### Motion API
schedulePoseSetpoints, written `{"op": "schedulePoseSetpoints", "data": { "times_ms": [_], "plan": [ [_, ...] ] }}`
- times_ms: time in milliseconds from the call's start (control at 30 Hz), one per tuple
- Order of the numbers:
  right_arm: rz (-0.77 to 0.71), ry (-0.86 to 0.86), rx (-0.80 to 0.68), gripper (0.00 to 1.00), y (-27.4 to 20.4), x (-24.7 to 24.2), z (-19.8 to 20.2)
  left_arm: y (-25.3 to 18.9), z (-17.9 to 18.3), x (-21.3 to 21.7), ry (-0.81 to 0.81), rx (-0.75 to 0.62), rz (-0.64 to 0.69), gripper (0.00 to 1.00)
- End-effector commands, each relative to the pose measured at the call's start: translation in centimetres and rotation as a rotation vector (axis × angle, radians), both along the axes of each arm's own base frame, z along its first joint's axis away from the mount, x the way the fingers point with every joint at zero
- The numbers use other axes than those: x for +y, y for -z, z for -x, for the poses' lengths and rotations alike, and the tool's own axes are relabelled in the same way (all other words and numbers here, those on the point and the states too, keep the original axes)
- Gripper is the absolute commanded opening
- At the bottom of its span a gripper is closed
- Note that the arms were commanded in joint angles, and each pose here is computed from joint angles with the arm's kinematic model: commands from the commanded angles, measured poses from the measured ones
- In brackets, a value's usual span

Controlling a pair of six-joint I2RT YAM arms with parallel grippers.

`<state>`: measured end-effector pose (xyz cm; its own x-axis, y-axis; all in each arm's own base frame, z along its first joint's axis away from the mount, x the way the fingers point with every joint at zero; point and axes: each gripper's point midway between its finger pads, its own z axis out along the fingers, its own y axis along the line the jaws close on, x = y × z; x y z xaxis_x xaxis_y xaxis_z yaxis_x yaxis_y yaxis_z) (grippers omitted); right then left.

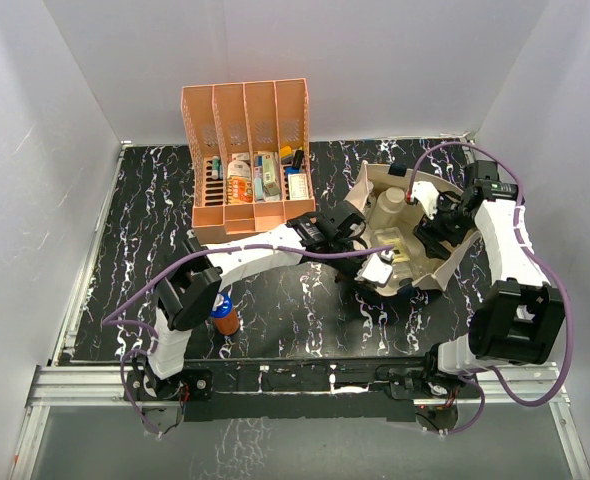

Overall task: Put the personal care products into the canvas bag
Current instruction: Adjust the care product in the canvas bag.

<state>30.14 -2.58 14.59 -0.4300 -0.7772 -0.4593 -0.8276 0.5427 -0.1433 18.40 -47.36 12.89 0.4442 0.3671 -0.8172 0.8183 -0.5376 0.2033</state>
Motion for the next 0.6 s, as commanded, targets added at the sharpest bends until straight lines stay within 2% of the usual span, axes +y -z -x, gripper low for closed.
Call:
{"op": "schedulePoseSetpoints", "data": {
  "times_ms": [0,300,567],
  "plan": [
    [0.042,0.003,-0.059,0.7,-1.9,-1.1,-1.5,-3.6,0.8,-0.6,0.041,-0.008,0.084,0.0],
    [0.05,-0.012,-0.065,0.91,-2.3,-1.0,-0.7,-3.6,0.7,-0.8,0.043,-0.013,0.088,0.0],
    [0.02,-0.005,-0.084,0.98,-3.4,-0.5,-1.1,-3.7,0.6,-0.8,0.041,-0.02,0.088,0.0]
  ]
}}
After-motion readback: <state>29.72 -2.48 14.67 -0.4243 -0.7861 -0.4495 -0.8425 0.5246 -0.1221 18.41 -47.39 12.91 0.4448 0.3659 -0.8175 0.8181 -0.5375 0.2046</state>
